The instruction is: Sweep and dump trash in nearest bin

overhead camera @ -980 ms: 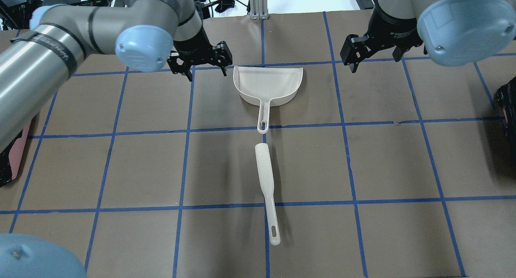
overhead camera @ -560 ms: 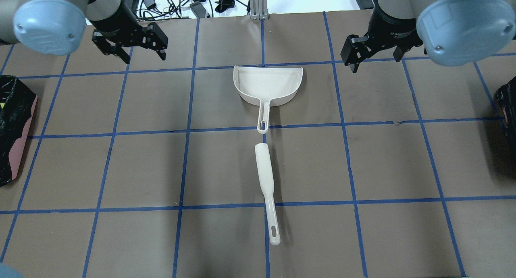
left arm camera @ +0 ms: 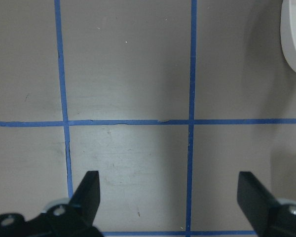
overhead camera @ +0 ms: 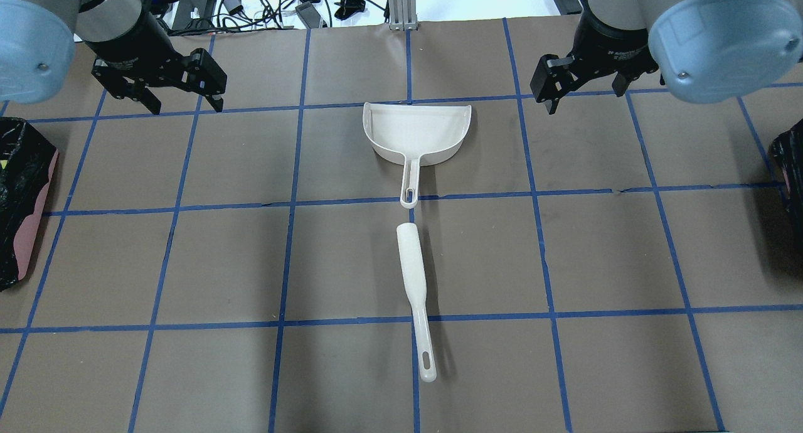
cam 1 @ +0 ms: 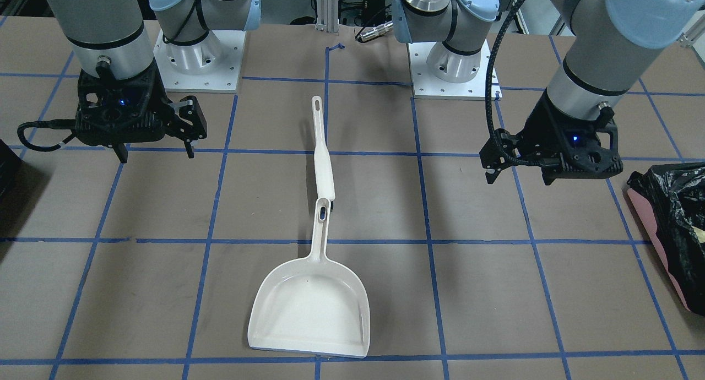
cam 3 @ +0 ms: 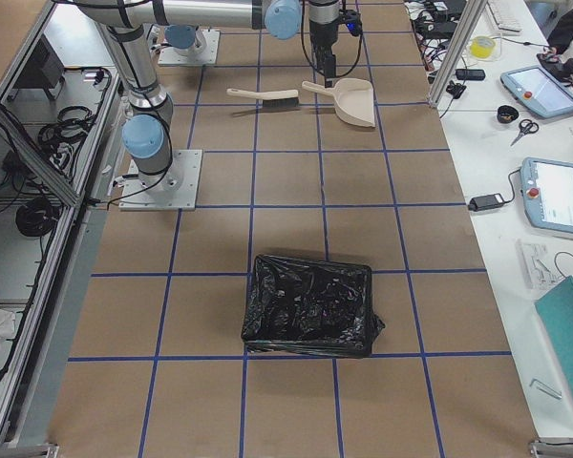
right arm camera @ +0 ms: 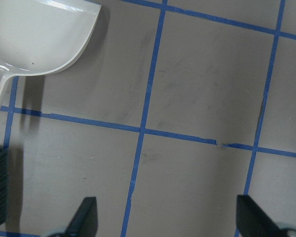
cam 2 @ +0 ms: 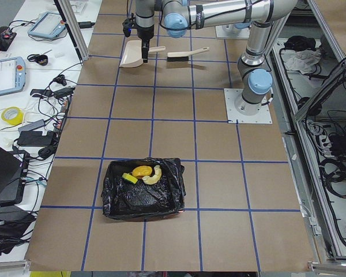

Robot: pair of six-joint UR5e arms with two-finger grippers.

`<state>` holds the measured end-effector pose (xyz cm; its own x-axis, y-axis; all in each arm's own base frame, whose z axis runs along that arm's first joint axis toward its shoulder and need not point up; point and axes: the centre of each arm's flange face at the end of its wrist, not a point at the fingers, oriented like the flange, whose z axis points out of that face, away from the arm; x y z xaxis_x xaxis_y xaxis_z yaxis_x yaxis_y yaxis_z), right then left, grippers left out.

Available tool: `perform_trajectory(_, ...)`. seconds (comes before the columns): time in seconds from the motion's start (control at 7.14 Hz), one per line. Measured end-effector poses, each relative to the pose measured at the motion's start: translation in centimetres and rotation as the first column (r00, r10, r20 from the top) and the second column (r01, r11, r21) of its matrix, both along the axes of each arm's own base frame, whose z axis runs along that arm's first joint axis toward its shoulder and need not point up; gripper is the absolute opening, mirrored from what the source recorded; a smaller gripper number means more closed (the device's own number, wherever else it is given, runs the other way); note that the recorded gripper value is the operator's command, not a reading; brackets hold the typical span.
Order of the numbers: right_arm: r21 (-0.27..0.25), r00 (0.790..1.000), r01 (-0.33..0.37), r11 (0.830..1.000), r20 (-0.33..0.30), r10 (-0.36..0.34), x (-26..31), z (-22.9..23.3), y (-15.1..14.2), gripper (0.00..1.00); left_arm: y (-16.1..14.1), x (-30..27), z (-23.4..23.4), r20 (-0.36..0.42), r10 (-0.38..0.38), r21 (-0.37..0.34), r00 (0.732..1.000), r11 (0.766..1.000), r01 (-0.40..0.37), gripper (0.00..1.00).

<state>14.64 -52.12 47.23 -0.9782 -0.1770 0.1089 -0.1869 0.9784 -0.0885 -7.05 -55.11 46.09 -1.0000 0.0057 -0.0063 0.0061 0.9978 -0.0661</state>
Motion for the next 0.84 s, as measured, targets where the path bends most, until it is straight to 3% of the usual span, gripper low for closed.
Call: perform_trajectory(0.84, 0.001, 1.0, 0.001, 1.0, 0.0, -0.001, 0.0, -0.1, -0.1, 1.0, 0.6, -2.6, -1.9, 0.008, -0.053, 0.028, 0.999, 0.998, 0.053, 1.0)
